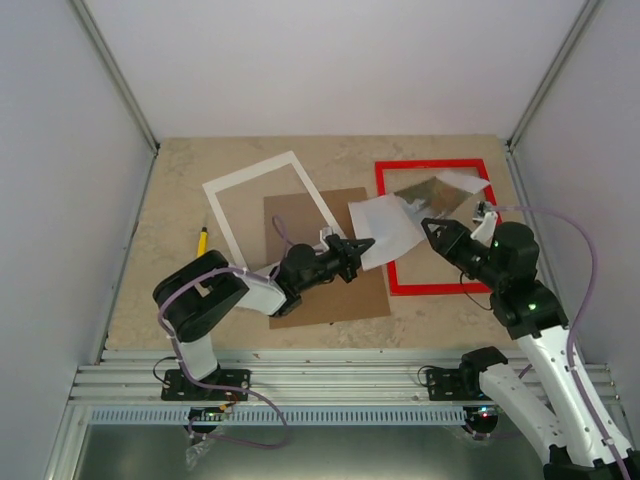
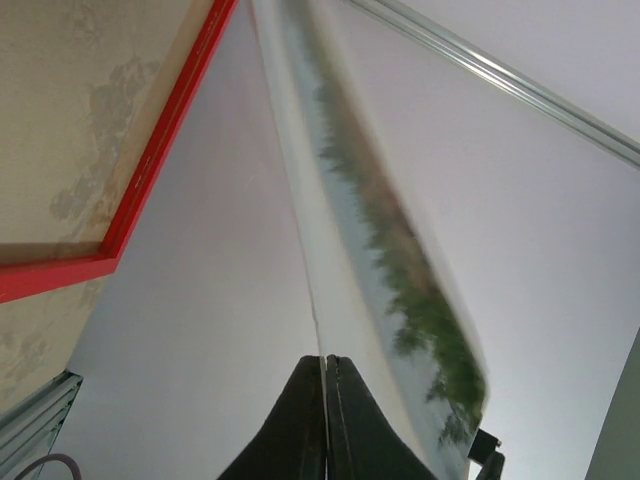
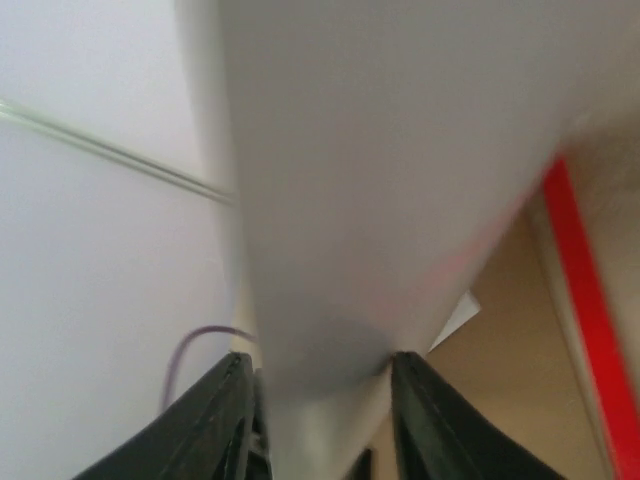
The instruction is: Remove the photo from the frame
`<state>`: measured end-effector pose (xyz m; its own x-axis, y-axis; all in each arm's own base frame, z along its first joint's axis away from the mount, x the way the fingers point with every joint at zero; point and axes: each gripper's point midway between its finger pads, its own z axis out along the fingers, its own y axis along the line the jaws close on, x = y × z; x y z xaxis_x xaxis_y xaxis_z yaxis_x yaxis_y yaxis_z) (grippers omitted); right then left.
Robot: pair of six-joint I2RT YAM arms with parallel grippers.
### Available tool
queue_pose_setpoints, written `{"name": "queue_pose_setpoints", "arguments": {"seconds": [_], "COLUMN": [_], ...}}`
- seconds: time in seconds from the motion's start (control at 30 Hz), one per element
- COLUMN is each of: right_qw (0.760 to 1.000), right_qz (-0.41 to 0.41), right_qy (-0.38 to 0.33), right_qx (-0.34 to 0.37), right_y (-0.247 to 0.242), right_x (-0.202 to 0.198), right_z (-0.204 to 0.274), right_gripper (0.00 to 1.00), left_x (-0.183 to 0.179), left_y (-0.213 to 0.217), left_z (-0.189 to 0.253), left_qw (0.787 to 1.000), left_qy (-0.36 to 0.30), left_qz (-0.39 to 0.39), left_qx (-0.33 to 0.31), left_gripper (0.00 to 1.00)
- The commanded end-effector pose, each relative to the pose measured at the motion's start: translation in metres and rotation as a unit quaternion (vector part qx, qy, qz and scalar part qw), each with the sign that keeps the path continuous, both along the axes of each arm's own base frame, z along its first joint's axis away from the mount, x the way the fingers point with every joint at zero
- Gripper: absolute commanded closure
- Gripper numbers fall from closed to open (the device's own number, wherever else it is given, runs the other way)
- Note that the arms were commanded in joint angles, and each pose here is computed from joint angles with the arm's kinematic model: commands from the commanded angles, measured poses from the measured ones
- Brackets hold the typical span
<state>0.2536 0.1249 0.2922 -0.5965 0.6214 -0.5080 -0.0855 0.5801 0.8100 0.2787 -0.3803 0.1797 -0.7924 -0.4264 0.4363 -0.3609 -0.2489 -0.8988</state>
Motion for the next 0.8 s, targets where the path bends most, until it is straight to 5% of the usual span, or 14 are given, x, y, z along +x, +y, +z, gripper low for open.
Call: {"name": "queue_pose_setpoints", "arguments": {"seconds": [0.0,0.3,0.57,0.77], "right_qw": [0.999,0.988,0.98,0.972], "right_qz": [-0.012,-0.044,-0.039,-0.004], "right_qy": [0.015,0.046,-0.023,-0.057], "right_qx": [-0.034,-0.143,-0.195,-0.23], "right_y": [-0.011,-0.044,-0.053,-0.043], "right_x": [-0.009,-0.04,-0.049,-0.037], "right_z": [-0.008,-0.032,-0.012,-0.007], "right_gripper": [0.54,0.21,0.11,0.05], "left_x": [-0.003,0.003,-0.006,-0.029], "left_y": [0.007,0.056,0.075,0.081], "left_z": [0.031,0.005,0.012,0.023], "left_qw": [0.998,0.98,0.899,0.822], "left_qy": [-0.058,-0.084,-0.187,-0.272], "left_qz": [0.006,-0.014,-0.144,-0.253], "left_qx": [-0.005,0.183,0.37,0.432], "left_gripper": [1.0,1.0,1.0,1.0]}}
